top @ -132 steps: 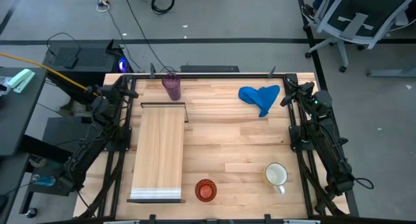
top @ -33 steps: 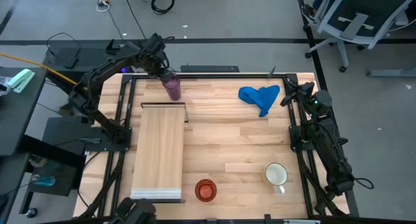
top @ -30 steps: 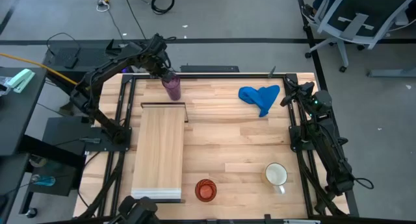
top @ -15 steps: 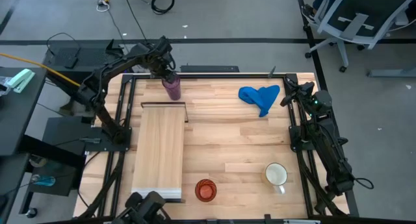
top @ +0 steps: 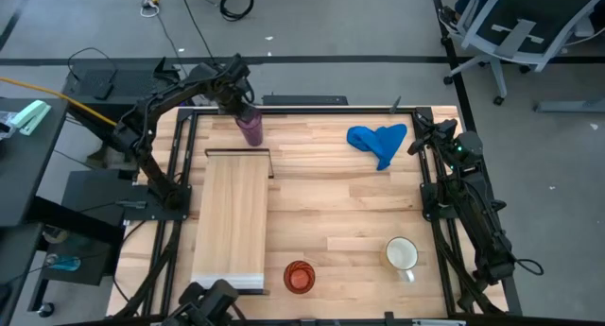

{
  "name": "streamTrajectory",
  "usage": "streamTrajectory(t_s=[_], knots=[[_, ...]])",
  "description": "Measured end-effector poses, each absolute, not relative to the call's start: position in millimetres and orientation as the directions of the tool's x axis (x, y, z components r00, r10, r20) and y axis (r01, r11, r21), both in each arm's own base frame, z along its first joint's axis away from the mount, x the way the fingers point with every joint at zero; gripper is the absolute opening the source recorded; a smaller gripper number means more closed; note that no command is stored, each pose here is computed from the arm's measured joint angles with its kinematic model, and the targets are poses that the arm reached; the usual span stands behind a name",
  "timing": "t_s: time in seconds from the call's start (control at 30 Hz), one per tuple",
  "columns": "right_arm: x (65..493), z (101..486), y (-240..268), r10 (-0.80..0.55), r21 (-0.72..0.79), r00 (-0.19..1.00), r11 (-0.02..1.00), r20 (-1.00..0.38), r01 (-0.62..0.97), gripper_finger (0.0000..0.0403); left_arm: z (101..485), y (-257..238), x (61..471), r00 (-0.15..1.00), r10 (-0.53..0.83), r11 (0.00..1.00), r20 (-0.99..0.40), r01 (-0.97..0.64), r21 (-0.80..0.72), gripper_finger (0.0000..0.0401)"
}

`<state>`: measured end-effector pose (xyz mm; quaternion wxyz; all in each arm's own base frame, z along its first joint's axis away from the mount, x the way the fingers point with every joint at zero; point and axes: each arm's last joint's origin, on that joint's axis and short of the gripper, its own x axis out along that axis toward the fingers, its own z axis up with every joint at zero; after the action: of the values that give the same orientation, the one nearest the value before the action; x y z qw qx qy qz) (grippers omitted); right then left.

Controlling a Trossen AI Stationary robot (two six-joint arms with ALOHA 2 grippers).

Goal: Stack small to large cups/mugs on shelf
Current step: Move the purple cup to the center of the table

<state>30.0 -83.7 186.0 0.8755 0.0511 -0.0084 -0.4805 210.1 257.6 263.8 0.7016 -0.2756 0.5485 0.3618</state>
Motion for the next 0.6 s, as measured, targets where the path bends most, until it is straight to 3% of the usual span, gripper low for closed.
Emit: streamTrajectory(t_s=[0.23,0.6], knots=[[30,186,-84,-0.842,0.098,0.538,0.533,-0.034,0.840,0.0017,264,255,208,0.127,0.180,0.587,-0.975,-0.810,0.003,0.0016],[30,186,-84,-0.842,0.098,0.538,0.533,-0.034,0.841,0.0017,277,255,212,0.148,0.191,0.629,-0.970,-0.777,0.005,0.0012]])
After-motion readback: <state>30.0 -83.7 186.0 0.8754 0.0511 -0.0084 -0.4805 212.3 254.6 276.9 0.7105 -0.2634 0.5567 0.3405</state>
